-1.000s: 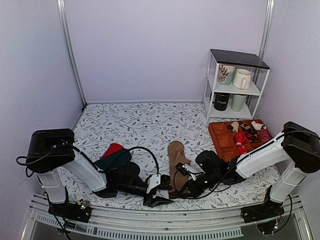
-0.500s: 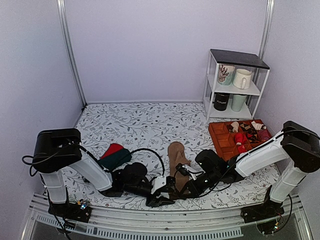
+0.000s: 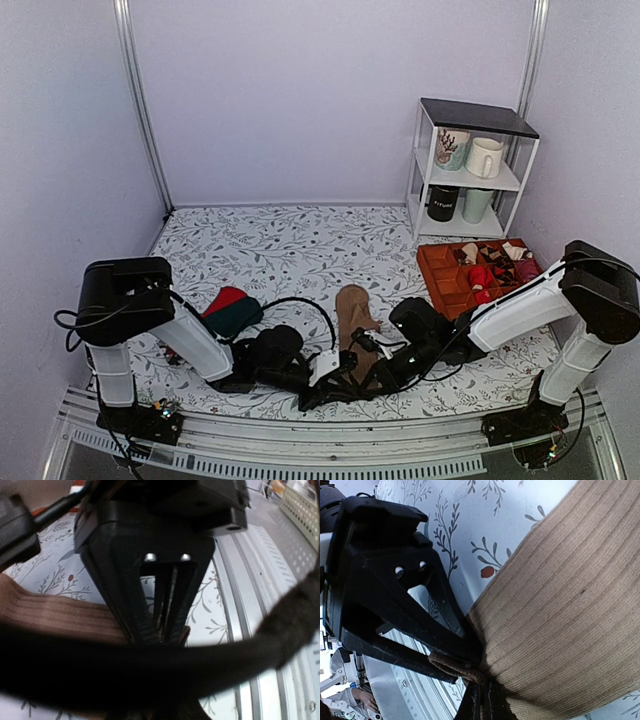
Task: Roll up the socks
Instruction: Roll a pair of socks at the center of the board.
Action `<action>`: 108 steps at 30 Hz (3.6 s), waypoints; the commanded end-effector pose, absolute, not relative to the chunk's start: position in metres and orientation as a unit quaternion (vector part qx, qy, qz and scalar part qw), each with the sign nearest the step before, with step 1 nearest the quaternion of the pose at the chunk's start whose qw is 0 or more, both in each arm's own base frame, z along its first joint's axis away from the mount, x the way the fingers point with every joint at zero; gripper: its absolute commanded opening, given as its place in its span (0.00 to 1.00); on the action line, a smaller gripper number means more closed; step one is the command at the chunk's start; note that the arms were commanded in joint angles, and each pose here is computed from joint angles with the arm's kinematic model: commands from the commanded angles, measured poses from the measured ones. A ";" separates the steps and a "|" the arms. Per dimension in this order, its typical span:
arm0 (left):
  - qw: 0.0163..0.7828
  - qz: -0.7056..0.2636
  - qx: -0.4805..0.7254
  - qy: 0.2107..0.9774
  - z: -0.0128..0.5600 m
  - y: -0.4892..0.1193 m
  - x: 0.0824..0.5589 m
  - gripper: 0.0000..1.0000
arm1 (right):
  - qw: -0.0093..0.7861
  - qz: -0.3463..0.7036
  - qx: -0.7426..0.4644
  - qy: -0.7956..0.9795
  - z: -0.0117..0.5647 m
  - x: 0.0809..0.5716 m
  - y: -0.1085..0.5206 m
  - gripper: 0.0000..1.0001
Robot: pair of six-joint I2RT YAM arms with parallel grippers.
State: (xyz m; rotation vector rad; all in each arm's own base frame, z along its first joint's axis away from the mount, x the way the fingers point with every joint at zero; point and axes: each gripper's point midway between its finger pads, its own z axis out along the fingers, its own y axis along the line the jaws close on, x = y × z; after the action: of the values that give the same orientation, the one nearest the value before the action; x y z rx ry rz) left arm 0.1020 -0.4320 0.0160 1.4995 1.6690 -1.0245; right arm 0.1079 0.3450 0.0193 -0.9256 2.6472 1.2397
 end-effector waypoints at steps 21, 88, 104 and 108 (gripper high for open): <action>0.149 -0.392 0.483 0.768 -0.049 -0.382 0.075 0.00 | 0.379 0.367 -0.473 0.706 0.092 0.132 0.316 0.45; 0.345 -0.387 0.600 0.609 0.037 -0.422 0.084 0.60 | -0.095 0.400 -0.267 0.872 -0.029 0.074 0.318 0.02; 0.310 -0.402 0.590 0.627 0.019 -0.432 0.078 0.00 | -0.103 0.397 -0.259 0.874 -0.030 0.072 0.317 0.02; 0.279 -0.412 0.577 0.648 0.009 -0.427 0.073 0.00 | -0.101 0.398 -0.261 0.874 -0.029 0.073 0.317 0.04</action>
State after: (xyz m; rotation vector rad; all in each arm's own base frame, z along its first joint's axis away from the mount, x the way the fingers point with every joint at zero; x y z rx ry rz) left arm 0.0866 -0.4271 0.0193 1.5383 1.6712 -1.0328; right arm 0.0883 0.3507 0.0144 -0.9657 2.6681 1.5390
